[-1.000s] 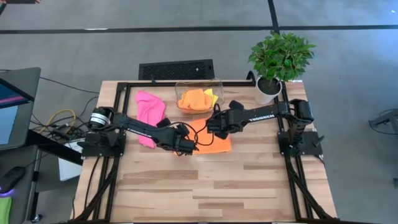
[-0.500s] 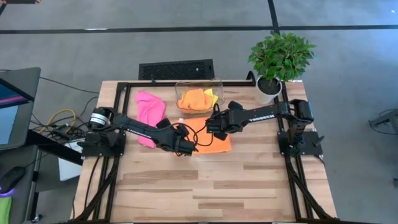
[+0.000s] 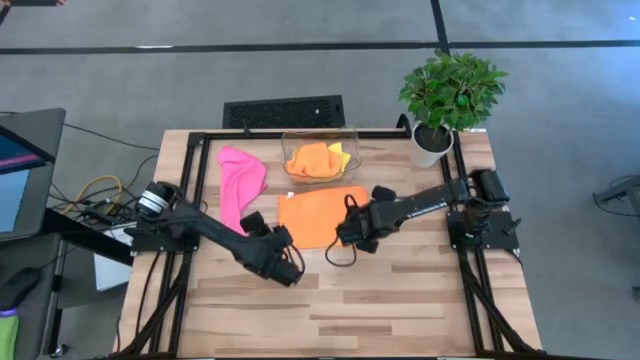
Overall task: Fold microfiber towels
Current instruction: Fold the orange towel
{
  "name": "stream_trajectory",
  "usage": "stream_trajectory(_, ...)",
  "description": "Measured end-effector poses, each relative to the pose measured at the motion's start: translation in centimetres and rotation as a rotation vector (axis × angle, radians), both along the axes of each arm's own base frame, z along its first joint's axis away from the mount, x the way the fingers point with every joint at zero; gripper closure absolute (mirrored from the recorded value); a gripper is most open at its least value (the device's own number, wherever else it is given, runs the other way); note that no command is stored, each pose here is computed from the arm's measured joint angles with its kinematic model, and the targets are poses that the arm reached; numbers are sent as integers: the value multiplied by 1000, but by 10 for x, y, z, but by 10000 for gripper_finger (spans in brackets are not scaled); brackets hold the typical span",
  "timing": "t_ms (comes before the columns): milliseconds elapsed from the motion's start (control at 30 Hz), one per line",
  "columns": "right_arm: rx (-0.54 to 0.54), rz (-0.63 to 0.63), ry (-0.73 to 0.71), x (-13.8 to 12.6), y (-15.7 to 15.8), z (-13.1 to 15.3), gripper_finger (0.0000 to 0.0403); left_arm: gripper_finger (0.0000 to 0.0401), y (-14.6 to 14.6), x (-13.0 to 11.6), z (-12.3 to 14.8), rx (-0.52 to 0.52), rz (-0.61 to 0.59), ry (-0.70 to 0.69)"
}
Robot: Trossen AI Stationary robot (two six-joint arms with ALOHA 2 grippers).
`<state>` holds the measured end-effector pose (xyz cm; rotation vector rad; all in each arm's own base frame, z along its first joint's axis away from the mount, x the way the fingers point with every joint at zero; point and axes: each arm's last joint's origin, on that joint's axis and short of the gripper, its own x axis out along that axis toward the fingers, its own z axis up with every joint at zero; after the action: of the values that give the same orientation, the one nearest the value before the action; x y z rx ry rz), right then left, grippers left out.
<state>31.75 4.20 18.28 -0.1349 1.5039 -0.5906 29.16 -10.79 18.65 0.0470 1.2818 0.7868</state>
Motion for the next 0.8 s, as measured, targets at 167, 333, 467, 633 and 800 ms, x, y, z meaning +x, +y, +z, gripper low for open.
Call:
stream_trajectory(167,37,82,6,-3,23,-1,208,255,-14,3,-1,-31,-76,-57)
stream_trajectory(333,107,174,34,-8,45,-1,217,255,-29,2,-11,-27,-313,-22)
stream_trajectory(467,108,209,35,-11,56,-1,224,255,-29,-3,-29,-40,-397,-8)
stream_trajectory(633,109,219,33,-13,60,-1,229,255,-21,-5,-43,-72,-377,-13)
stream_trajectory(800,111,208,24,-11,57,-1,230,255,-18,-2,-49,-41,-428,-47)
